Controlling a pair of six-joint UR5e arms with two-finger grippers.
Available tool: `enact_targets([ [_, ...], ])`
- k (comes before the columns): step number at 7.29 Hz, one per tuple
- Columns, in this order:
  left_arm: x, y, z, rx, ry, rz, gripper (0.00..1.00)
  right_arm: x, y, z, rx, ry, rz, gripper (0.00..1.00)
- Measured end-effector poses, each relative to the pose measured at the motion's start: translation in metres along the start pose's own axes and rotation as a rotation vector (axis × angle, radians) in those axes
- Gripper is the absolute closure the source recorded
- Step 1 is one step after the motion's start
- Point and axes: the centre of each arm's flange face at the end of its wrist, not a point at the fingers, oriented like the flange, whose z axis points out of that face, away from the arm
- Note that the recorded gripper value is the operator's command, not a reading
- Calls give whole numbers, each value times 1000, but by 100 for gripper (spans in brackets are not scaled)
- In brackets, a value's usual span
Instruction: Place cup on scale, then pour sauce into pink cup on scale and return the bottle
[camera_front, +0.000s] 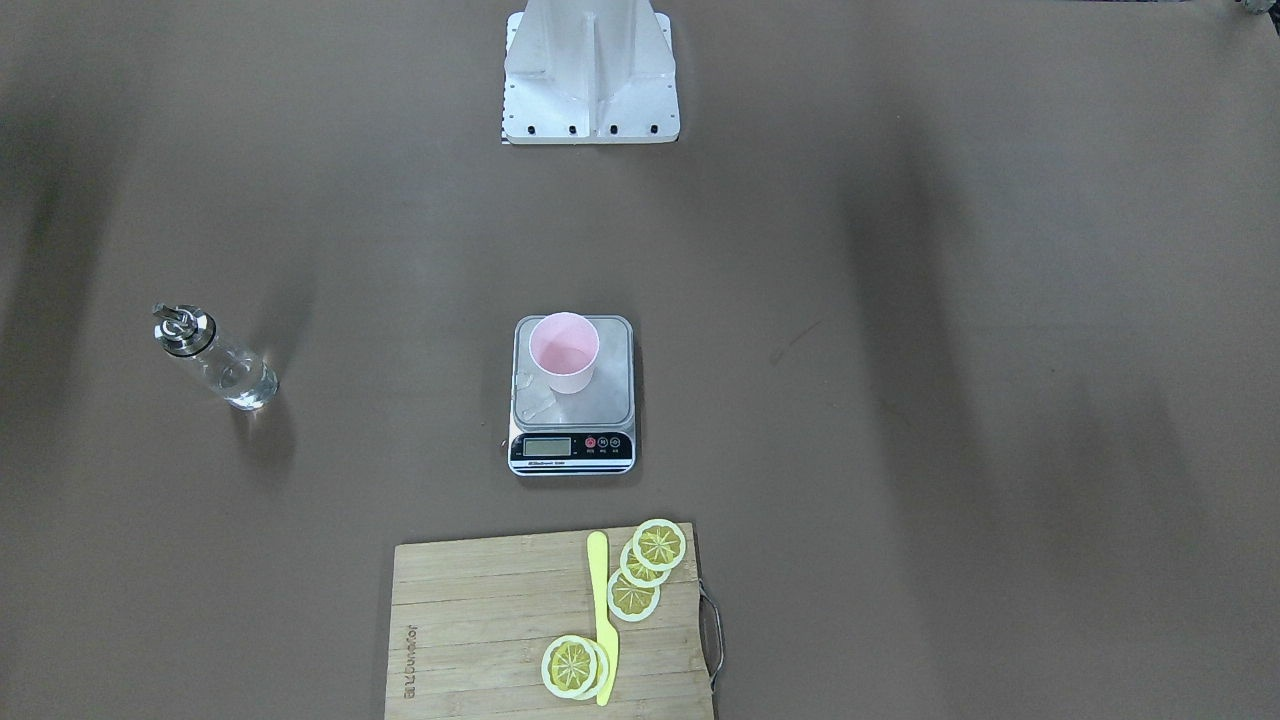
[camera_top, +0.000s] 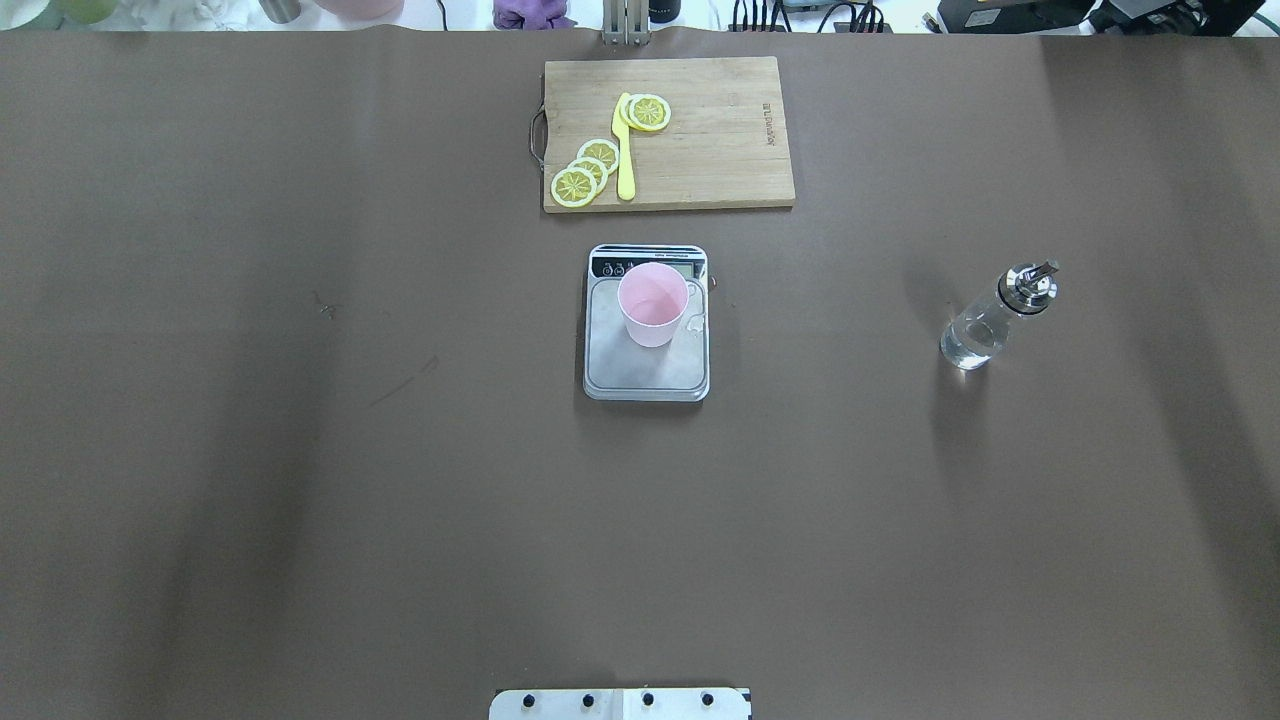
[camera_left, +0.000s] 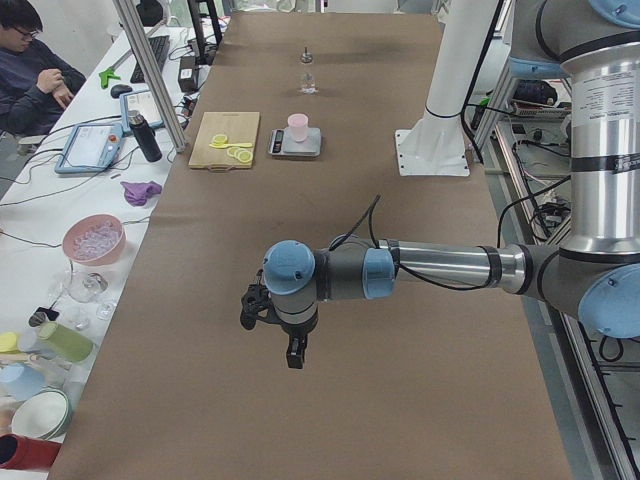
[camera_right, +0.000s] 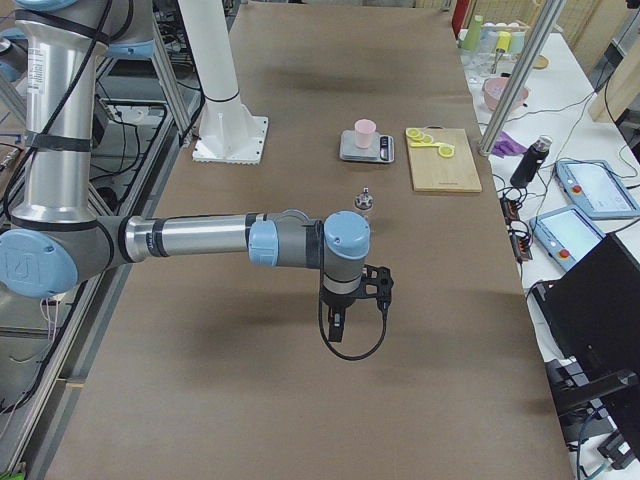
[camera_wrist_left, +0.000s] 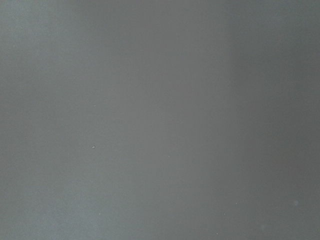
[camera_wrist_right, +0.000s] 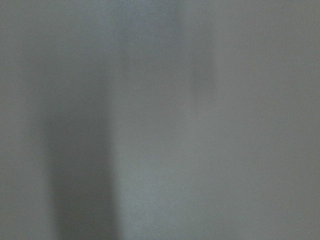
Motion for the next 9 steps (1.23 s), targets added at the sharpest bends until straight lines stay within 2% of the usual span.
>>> enact_targets([
  [9,0,0,1,-3,1,-1,2,-4,4,-5,9,1,-7,0],
])
